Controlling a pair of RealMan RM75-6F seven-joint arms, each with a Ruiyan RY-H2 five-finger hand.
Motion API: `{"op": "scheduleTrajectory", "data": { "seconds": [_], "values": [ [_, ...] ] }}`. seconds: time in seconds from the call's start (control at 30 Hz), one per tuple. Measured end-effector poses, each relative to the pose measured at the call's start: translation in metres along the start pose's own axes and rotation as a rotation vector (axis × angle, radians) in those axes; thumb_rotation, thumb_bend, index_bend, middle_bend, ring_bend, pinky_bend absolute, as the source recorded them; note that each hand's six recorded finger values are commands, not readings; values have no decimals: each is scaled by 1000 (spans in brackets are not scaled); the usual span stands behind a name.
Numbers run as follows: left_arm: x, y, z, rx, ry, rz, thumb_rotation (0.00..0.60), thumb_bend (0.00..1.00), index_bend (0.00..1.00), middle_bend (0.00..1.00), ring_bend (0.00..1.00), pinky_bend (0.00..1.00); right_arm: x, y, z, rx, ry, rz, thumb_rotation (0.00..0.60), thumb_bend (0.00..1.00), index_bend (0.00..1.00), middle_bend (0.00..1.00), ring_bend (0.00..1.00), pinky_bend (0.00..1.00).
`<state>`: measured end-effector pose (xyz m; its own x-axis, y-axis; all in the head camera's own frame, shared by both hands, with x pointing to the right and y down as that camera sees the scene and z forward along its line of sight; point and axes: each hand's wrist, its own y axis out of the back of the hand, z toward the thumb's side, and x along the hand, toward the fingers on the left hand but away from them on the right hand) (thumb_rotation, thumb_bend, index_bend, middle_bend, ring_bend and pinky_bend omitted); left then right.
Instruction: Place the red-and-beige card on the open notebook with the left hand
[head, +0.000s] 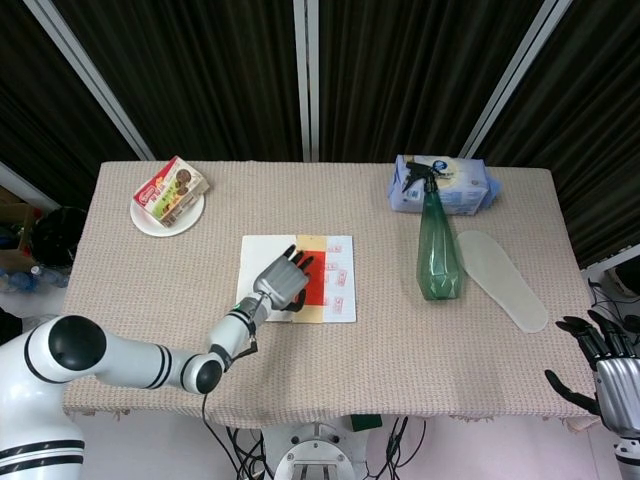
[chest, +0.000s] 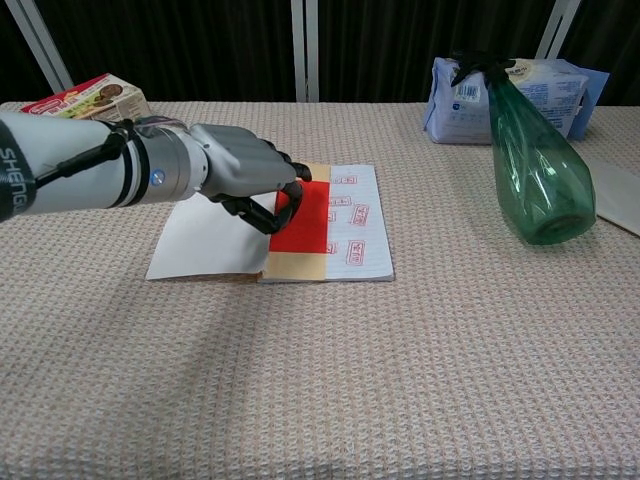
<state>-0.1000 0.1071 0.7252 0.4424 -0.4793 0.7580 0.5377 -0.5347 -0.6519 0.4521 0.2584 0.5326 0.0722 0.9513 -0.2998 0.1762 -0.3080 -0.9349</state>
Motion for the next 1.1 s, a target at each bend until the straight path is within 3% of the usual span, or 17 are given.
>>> {"op": "scheduleTrajectory", "data": {
  "seconds": [0.43, 0.73, 1.1],
  "values": [
    [17, 22, 21, -38, -38, 80, 116, 615, 286, 0, 0, 44, 2, 1, -3, 2, -12, -3, 600, 176, 265, 213, 100, 168],
    [36, 18, 26, -34, -17, 51, 110, 614, 285, 0, 0, 44, 4, 2, -7, 0, -25, -3, 600, 175, 265, 212, 99, 168],
    [32, 14, 12, -47, 20, 39, 111, 614, 285, 0, 0, 44, 1, -2, -4, 0, -14, 6, 600, 175, 265, 213, 100, 168]
  ]
}}
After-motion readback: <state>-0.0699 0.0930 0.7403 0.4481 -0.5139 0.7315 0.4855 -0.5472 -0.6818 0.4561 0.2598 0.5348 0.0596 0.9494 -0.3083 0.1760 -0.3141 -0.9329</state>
